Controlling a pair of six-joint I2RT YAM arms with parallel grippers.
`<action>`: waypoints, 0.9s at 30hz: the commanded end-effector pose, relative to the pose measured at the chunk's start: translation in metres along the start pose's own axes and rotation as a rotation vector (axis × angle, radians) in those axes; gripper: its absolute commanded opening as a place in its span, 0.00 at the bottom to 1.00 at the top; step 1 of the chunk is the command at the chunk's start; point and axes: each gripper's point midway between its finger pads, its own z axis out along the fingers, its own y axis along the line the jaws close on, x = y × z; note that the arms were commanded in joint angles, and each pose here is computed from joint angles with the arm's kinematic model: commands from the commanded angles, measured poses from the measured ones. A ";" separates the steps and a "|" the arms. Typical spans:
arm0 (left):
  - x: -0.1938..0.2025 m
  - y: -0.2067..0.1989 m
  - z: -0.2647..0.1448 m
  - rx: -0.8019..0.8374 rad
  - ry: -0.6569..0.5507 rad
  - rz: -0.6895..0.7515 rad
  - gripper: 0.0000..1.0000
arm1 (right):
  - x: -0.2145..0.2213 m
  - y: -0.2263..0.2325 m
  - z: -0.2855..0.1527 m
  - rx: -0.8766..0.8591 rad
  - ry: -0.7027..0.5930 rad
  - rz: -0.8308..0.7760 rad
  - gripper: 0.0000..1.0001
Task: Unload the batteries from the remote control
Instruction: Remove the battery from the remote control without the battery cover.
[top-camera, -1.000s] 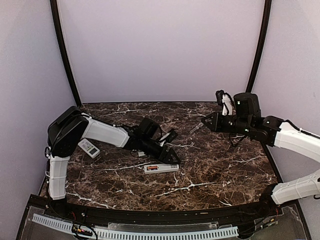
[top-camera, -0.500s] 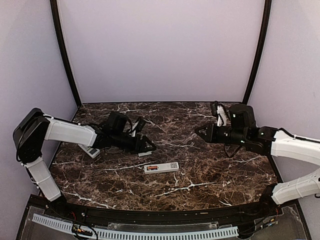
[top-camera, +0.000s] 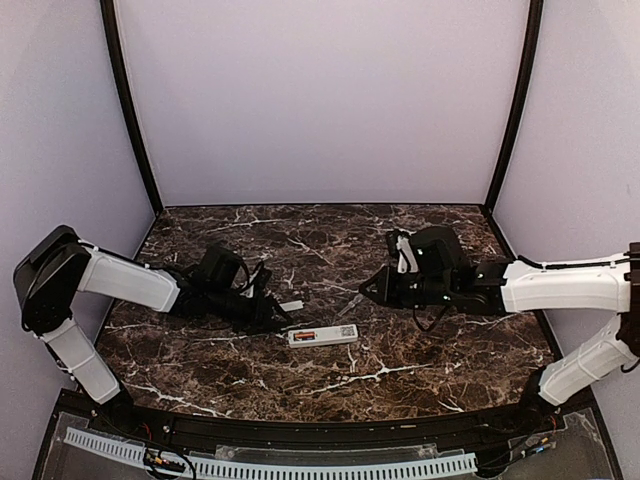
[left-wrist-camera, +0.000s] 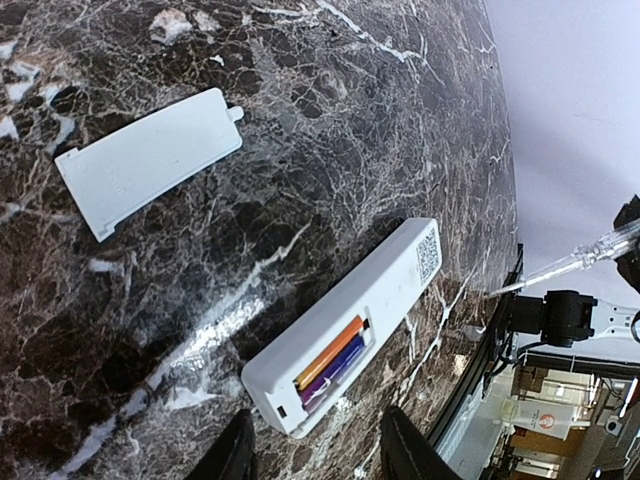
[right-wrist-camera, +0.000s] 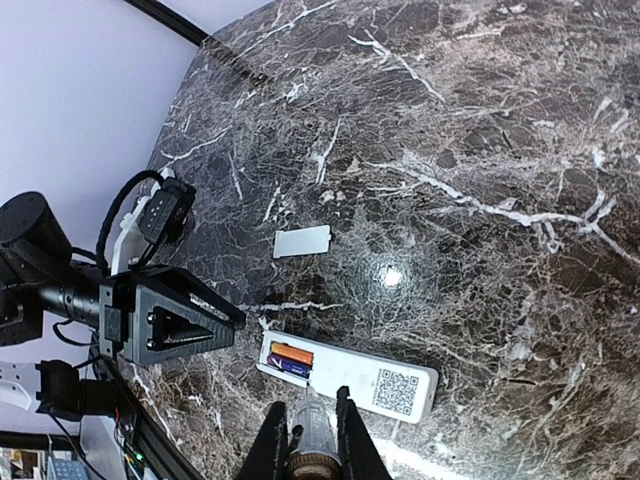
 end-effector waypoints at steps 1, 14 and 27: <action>0.006 0.002 -0.003 0.023 0.007 -0.039 0.40 | -0.007 0.007 0.010 0.006 -0.024 0.086 0.00; 0.011 0.011 0.007 0.029 0.039 -0.063 0.26 | 0.005 0.009 0.032 0.023 0.032 0.109 0.00; 0.015 0.018 0.014 0.014 0.072 -0.068 0.20 | 0.016 0.011 0.048 0.023 0.088 0.122 0.00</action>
